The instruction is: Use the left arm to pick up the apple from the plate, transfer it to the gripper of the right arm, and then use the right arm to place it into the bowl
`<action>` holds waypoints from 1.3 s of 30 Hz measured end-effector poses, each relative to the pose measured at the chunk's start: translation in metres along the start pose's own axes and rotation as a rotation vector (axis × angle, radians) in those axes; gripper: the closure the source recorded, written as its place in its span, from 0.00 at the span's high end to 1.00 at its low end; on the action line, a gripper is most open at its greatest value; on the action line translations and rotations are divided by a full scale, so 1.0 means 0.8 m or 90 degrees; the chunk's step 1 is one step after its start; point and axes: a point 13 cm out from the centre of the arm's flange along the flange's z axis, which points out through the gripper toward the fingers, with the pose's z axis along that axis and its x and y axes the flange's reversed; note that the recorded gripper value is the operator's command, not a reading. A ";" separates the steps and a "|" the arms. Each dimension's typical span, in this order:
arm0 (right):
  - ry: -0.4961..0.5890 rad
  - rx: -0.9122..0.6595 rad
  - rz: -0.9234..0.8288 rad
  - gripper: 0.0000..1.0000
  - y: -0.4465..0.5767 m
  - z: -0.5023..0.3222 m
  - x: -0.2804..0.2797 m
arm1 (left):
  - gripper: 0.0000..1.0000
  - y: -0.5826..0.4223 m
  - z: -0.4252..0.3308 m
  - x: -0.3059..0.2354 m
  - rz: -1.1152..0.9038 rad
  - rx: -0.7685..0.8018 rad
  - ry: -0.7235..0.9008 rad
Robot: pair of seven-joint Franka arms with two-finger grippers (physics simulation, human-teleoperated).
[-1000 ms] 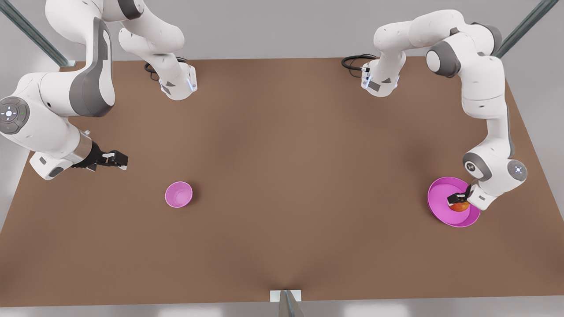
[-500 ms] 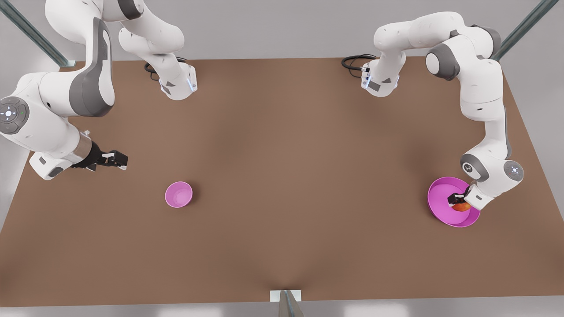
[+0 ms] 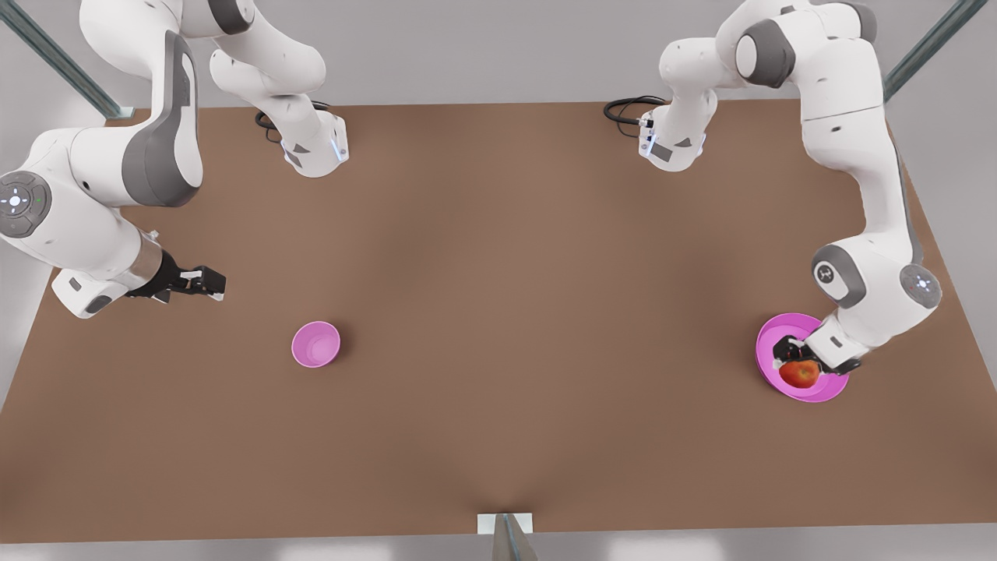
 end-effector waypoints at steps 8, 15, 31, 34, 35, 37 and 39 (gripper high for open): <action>0.000 0.000 0.000 1.00 0.000 0.000 0.000 | 0.75 -0.377 0.017 -0.103 0.099 0.201 -0.075; 0.003 -0.026 -0.014 1.00 0.031 0.003 -0.001 | 0.74 -0.651 -0.018 -0.168 0.141 0.343 -0.196; 0.099 -0.822 0.105 1.00 0.285 0.114 -0.132 | 0.70 -0.843 -0.039 -0.236 0.338 0.502 -0.474; 0.073 -0.870 0.088 1.00 0.294 0.121 -0.147 | 0.70 -0.858 -0.044 -0.246 0.387 0.484 -0.530; 0.067 -0.879 0.079 1.00 0.300 0.127 -0.152 | 0.70 -0.860 -0.045 -0.248 0.402 0.475 -0.544; 0.053 -0.889 0.056 1.00 0.318 0.137 -0.160 | 0.70 -0.863 -0.045 -0.249 0.432 0.456 -0.567; 0.038 -0.893 0.030 1.00 0.342 0.146 -0.166 | 0.70 -0.865 -0.044 -0.249 0.458 0.439 -0.585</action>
